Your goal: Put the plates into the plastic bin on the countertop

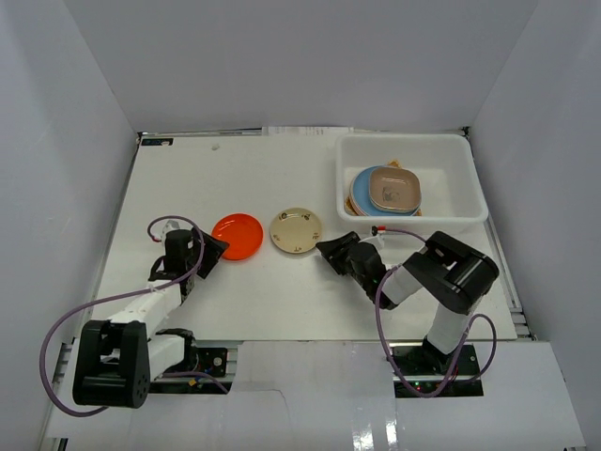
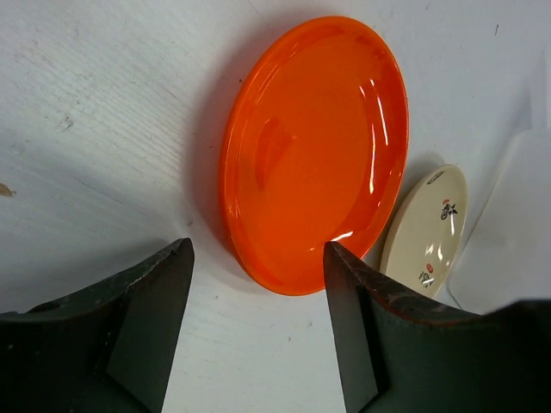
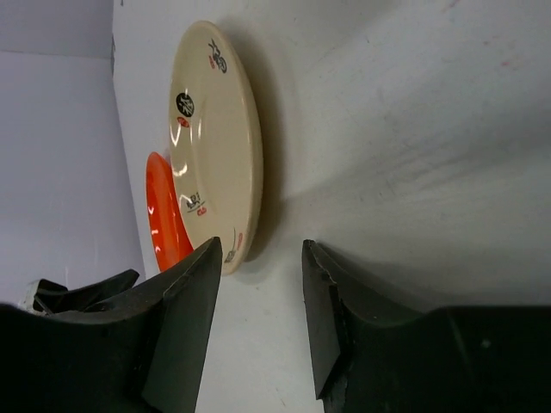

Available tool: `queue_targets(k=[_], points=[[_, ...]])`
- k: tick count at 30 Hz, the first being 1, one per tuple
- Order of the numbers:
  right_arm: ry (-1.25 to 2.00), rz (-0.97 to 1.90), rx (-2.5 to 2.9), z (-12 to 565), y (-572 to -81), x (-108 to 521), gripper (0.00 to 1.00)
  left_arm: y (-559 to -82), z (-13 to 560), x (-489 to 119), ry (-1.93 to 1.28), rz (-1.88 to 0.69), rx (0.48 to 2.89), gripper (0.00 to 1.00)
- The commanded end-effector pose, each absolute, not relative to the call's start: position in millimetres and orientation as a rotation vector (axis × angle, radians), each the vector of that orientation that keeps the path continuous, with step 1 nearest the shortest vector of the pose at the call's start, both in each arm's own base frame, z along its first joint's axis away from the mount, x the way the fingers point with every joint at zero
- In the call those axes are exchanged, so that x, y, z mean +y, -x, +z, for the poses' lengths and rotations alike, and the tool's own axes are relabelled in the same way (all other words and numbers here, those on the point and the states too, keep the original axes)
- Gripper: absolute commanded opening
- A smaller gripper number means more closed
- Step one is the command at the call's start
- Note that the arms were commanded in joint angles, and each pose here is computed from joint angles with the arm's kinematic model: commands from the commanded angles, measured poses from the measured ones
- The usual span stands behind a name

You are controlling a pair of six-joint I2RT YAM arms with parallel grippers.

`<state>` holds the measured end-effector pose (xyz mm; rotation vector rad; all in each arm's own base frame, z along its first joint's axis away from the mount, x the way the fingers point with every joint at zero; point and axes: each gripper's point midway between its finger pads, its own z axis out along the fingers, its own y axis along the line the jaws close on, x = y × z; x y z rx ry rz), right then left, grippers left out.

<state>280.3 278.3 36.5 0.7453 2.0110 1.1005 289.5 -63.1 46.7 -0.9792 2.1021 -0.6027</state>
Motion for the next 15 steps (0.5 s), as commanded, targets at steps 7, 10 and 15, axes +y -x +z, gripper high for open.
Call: queue_targets(k=[7,10,15], points=[[-0.864,1.171,1.882,49,-325,315,0.47,-301,37,-59,0.993,-0.604,2.093,0.68],[-0.869,1.161,1.911,39,-327,321,0.23,-303,32,-57,1.011,-0.587,2.096,0.65],[-0.858,1.197,1.905,43,-310,313,0.08,-307,31,-53,1.016,-0.563,2.091,0.34]])
